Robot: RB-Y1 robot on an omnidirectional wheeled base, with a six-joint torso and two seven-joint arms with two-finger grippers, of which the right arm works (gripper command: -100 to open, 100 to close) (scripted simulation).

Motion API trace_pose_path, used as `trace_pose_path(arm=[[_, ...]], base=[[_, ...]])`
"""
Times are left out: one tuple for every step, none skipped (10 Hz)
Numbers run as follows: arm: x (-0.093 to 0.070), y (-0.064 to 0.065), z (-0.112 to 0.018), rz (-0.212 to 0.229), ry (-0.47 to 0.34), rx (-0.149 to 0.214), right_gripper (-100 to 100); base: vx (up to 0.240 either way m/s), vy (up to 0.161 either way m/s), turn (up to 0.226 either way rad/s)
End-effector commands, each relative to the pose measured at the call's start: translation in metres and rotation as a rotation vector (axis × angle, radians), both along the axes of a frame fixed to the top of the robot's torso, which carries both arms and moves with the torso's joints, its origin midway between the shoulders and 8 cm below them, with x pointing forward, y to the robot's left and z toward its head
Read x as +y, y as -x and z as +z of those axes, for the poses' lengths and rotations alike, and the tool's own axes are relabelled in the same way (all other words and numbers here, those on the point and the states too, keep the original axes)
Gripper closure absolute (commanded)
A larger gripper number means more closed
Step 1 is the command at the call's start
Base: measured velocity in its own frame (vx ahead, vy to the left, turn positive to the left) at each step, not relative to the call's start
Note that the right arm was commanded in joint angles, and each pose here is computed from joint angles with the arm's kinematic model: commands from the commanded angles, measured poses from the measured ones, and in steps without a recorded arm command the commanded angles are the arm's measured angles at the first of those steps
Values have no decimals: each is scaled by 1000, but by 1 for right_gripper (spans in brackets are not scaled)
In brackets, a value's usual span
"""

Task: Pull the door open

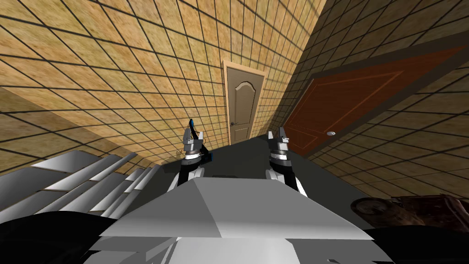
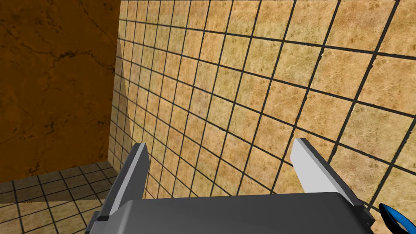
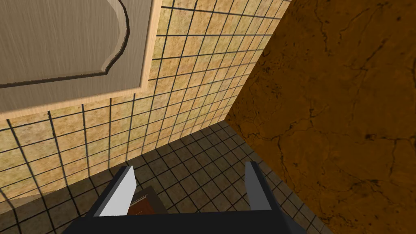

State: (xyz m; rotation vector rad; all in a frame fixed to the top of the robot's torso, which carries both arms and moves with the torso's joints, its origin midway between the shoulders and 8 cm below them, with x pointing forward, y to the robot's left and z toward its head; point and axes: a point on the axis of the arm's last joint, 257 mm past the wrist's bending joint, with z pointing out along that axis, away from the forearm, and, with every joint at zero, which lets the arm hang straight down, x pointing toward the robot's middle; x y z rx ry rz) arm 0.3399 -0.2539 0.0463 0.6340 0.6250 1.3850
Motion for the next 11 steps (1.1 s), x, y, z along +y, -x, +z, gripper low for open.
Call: trace_pose_path(arm=[[1,-6,-8,9,2,14,-100],[2,-9,-11,12,3,19,-100],[3,-15,-19,19,4,31,-100],[3,-17,-23,23,5,37,-100],[5,-24,-32,31,7,53,-100],[5,-28,-37,36,7,61,-100],[6,-32,-43,40,8,70,-100],[7,-36,-48,45,9,79,-100],[7,-40,-54,50,10,89,-100],[8,-45,-61,55,11,100,-100],[8,-50,-68,60,12,111,-100]], base=[[42,14,56],[94,6,30],[129,-4,42],[110,-3,34],[108,8,46],[117,4,46],[100,6,45],[87,11,42],[77,13,40],[83,12,40],[97,18,51]])
